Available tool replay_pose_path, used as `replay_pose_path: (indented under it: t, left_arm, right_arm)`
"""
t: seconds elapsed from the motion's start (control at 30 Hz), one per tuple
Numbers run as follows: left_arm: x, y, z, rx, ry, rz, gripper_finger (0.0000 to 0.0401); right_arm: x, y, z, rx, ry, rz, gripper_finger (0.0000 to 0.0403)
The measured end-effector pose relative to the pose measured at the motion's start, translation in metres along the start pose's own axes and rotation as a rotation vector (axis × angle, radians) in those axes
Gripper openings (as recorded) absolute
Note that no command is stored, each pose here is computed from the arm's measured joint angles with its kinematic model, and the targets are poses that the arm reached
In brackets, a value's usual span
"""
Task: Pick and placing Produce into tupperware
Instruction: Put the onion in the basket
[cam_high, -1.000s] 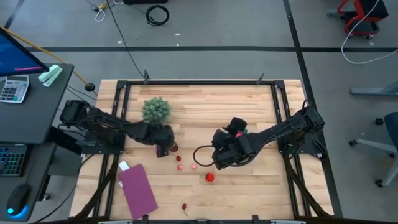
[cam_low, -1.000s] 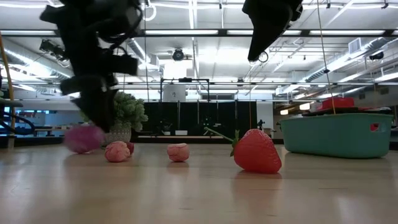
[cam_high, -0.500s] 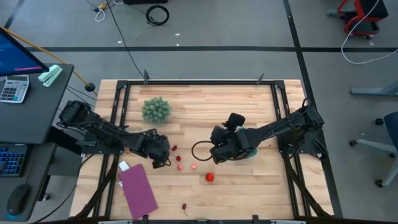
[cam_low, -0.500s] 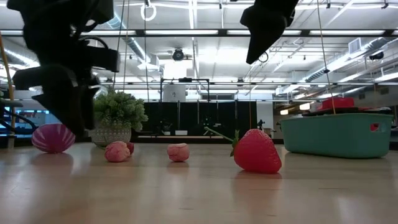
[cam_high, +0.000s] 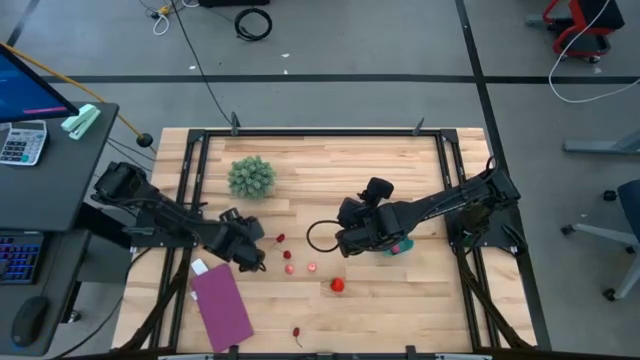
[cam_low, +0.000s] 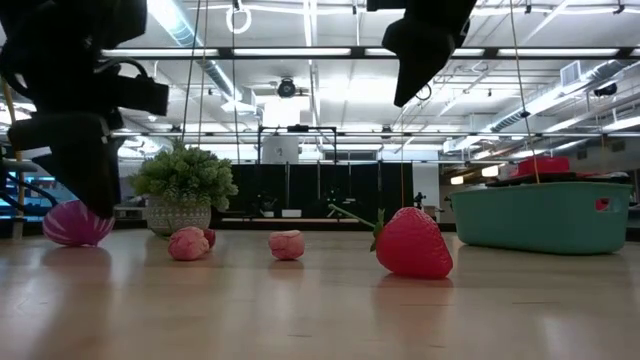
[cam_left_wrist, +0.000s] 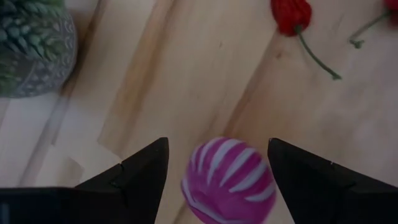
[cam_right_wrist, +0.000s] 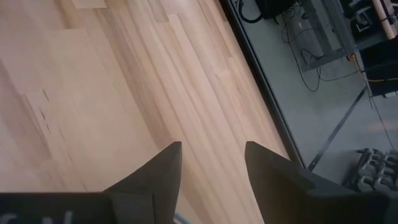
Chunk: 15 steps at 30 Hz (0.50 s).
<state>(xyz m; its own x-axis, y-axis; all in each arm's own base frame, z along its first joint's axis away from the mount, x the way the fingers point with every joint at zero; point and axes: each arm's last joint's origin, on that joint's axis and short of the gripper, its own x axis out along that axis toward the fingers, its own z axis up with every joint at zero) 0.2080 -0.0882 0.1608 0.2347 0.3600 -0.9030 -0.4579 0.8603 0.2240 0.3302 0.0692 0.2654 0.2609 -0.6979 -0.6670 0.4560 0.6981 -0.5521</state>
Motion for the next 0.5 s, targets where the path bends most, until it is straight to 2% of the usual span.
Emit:
replay_pose_path:
  t: [0.37, 0.5]
  left_arm:
    - [-0.007, -0.009, -0.012, -0.030, -0.012, -0.023, 0.0279]
    - [0.000, -0.005, -0.020, -0.034, 0.008, 0.006, 0.0279]
  right_arm:
    - [0.002, -0.002, 0.001, -0.002, 0.005, -0.004, 0.0185]
    - [0.002, -0.002, 0.001, -0.001, 0.005, -0.004, 0.0185]
